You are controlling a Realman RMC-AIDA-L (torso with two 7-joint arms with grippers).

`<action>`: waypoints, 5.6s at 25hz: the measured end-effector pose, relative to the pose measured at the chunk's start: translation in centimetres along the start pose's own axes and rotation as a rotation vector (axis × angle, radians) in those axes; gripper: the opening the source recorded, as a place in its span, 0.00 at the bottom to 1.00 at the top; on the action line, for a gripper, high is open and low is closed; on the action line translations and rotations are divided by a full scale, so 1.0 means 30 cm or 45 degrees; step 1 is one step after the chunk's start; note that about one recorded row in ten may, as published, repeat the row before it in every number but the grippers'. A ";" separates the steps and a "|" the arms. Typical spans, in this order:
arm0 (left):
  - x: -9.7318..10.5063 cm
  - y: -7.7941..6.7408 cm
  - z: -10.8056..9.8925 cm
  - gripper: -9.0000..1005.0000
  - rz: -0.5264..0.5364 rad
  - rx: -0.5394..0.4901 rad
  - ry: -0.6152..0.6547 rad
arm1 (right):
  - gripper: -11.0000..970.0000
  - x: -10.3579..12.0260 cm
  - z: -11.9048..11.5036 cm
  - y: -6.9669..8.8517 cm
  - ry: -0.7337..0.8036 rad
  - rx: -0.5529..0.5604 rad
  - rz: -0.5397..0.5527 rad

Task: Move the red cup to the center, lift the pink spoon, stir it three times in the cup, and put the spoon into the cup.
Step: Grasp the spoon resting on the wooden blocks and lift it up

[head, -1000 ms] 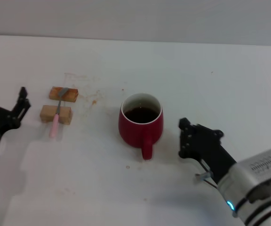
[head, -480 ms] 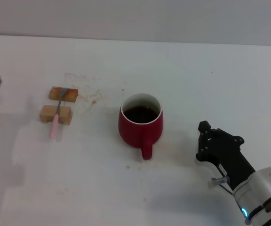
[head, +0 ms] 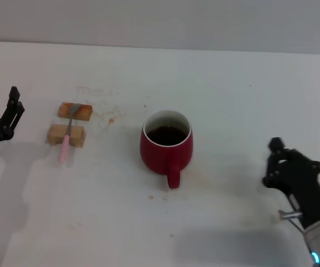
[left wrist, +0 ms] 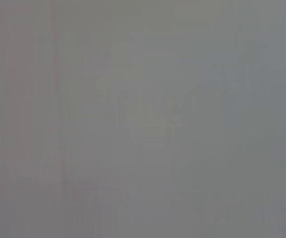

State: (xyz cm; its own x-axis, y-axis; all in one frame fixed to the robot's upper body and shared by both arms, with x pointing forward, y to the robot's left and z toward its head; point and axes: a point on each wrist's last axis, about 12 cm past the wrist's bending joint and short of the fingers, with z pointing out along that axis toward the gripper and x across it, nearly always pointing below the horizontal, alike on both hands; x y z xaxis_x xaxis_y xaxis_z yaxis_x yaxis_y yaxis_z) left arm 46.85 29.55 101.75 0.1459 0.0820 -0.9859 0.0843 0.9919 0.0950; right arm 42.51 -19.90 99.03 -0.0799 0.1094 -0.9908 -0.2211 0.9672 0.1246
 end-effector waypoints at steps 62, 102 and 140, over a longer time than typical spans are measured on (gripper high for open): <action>0.121 -0.138 -0.089 0.82 -0.113 0.303 0.378 | 0.01 0.000 -0.119 -0.119 -0.092 0.257 -0.038; 0.126 -0.153 -0.065 0.62 -0.121 0.308 0.411 | 0.01 -0.001 -0.116 -0.113 -0.092 0.250 -0.032; 0.126 -0.155 -0.061 0.46 -0.119 0.308 0.411 | 0.01 0.001 -0.116 -0.112 -0.086 0.247 -0.032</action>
State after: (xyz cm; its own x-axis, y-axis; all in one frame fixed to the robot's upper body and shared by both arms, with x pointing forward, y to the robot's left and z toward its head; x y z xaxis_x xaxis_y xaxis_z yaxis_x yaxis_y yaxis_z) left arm 45.21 25.43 97.33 -0.1869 0.0570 -0.9807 0.3174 0.9483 -0.0053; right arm 39.86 -23.96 98.77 -0.0097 0.0936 -0.9956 -0.0304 0.9951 0.0939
